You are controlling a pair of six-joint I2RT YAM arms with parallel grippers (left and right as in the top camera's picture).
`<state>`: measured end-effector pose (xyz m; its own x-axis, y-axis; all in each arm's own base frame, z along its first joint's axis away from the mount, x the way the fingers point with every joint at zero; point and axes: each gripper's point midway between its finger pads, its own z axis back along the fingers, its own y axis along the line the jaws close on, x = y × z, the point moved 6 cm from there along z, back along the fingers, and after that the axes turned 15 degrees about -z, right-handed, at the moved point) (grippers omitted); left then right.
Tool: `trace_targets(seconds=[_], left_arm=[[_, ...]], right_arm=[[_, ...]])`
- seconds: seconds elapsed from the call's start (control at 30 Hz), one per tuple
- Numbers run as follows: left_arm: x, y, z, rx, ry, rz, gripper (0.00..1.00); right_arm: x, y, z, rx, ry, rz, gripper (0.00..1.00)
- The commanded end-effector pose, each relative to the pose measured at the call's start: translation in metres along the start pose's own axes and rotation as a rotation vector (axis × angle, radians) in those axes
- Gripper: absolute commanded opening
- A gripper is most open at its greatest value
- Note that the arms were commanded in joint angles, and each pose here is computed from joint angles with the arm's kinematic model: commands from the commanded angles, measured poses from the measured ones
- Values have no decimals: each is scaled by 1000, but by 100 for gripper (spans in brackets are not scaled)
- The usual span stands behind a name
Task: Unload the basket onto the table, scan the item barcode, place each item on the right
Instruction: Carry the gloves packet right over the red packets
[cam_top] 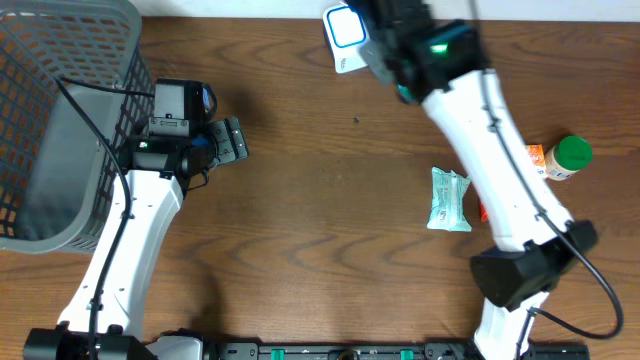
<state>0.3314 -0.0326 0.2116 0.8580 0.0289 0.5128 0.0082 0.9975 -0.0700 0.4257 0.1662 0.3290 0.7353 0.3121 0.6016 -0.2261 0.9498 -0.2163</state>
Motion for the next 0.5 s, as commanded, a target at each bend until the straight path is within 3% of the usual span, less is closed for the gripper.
trace_targets(seconds=[0.0, 0.1, 0.27, 0.47], left_arm=[[1, 3, 0, 15, -2, 2, 88], [1, 3, 0, 15, -2, 1, 88], [1, 3, 0, 15, -2, 2, 88], [1, 3, 0, 15, -2, 2, 88]], right_arm=[[-38, 2, -26, 211, 243, -151, 1], [-68, -9, -37, 302, 403, -211, 1], [-122, -46, -72, 258, 595, -305, 1], [-169, -83, -104, 215, 690, -403, 1]])
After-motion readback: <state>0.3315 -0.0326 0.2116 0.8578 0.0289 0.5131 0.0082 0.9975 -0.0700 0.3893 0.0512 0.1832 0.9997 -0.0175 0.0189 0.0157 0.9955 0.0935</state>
